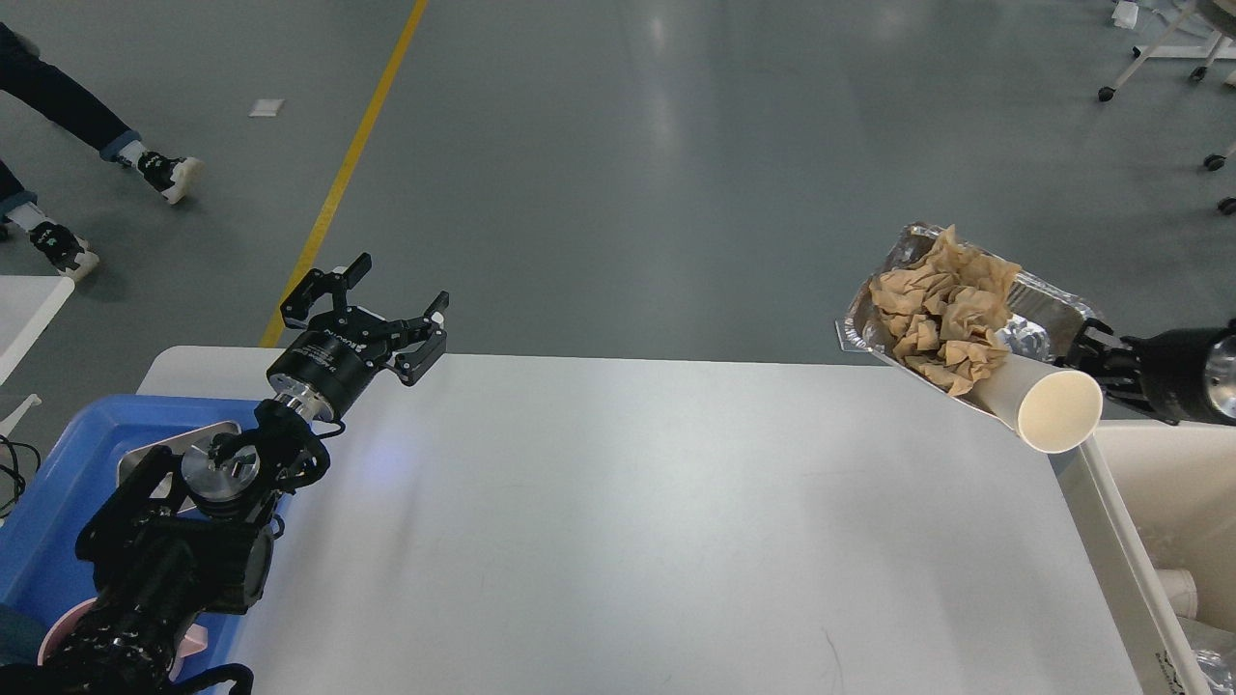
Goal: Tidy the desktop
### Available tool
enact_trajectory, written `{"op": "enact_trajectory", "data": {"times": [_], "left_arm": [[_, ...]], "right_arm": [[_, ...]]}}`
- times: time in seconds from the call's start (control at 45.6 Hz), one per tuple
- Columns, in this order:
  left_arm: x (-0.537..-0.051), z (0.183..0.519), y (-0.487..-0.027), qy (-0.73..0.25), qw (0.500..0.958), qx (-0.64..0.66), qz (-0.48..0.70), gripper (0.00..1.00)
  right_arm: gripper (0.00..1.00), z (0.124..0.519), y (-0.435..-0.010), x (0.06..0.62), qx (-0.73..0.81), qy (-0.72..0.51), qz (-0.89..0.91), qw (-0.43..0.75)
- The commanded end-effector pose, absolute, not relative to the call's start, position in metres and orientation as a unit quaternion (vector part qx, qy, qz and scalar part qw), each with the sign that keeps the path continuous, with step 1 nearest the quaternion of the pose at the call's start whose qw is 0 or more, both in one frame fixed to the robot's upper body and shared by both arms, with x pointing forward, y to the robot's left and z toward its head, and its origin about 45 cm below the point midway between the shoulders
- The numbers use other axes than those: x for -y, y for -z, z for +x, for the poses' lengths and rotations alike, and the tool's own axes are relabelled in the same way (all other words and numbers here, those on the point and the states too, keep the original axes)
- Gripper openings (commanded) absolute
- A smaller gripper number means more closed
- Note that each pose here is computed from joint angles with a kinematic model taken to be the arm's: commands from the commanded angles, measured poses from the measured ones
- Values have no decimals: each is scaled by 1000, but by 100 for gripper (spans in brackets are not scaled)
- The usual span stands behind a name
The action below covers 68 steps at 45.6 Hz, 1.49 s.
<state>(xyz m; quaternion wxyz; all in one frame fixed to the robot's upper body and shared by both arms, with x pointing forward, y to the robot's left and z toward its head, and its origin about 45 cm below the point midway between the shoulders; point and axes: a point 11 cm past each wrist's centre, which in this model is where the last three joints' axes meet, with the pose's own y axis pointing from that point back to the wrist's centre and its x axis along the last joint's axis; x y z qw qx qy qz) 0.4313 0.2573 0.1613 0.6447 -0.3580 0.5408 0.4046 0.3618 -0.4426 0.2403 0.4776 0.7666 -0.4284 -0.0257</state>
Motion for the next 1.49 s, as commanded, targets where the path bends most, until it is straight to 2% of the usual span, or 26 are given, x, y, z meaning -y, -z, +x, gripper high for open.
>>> {"op": "enact_trajectory", "data": {"times": [0.0, 0.351, 0.856, 1.229, 1.47], "left_arm": [[-261, 430, -159, -410, 643, -541, -355, 98], [-264, 427, -149, -426, 633, -554, -332, 98], [-284, 425, -148, -447, 634, -544, -320, 98], [-294, 426, -149, -463, 626, -542, -316, 98], [-302, 426, -150, -469, 627, -538, -313, 98]], "right_arm": [[0, 340, -244, 482, 475, 66, 740, 472], [0, 312, -237, 550, 606, 181, 670, 389], [0, 264, -208, 607, 708, 284, 568, 308], [0, 226, -174, 629, 737, 323, 506, 311], [0, 224, -139, 625, 740, 337, 490, 314]]}}
